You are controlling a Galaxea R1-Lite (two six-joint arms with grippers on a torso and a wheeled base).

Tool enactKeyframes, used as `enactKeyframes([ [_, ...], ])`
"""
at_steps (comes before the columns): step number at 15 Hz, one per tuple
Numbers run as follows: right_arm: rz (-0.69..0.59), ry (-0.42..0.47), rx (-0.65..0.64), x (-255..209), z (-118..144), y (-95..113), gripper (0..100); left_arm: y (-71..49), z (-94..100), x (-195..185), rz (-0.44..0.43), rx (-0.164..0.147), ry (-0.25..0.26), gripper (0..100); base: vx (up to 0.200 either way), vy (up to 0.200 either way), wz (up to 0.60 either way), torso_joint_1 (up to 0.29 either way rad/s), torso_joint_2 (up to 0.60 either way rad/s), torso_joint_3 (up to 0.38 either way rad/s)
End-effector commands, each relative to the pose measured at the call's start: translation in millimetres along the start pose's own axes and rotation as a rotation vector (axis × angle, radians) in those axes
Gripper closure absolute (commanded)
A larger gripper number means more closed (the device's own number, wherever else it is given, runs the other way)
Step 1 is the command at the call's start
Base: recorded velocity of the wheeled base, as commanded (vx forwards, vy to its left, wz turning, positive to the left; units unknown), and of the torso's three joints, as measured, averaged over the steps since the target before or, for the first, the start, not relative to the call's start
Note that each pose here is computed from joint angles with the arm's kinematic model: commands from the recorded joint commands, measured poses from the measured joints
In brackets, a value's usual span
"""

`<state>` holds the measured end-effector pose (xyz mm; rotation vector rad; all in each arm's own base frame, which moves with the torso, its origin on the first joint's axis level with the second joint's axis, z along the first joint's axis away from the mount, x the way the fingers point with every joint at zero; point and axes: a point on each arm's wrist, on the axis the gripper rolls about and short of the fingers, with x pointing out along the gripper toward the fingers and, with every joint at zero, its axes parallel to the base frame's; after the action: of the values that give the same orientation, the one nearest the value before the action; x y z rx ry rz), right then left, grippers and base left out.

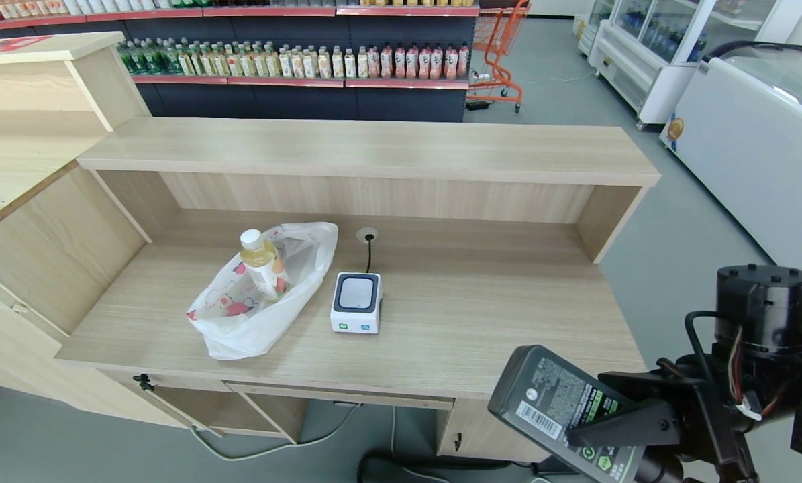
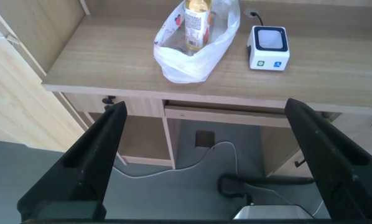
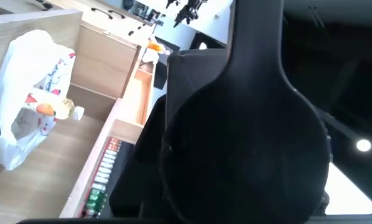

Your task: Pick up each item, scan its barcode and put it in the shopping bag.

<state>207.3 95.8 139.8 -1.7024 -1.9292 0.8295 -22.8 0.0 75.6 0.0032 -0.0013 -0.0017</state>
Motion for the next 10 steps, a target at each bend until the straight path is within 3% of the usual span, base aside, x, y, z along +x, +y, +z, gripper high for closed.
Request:
enactKeyframes([
  [1, -0.011, -0.014, 0.008, 4, 2, 0, 100, 0.0, 0.1, 0, 0.0, 0.0, 0.001, 0, 0.0, 0.0, 0.0, 0.0, 0.0, 0.0],
  [10, -0.004, -0.067, 0.123, 9, 19, 10, 100, 0.0, 0.1, 0, 0.0, 0.0, 0.001, 0, 0.0, 0.0, 0.0, 0.0, 0.0, 0.0],
])
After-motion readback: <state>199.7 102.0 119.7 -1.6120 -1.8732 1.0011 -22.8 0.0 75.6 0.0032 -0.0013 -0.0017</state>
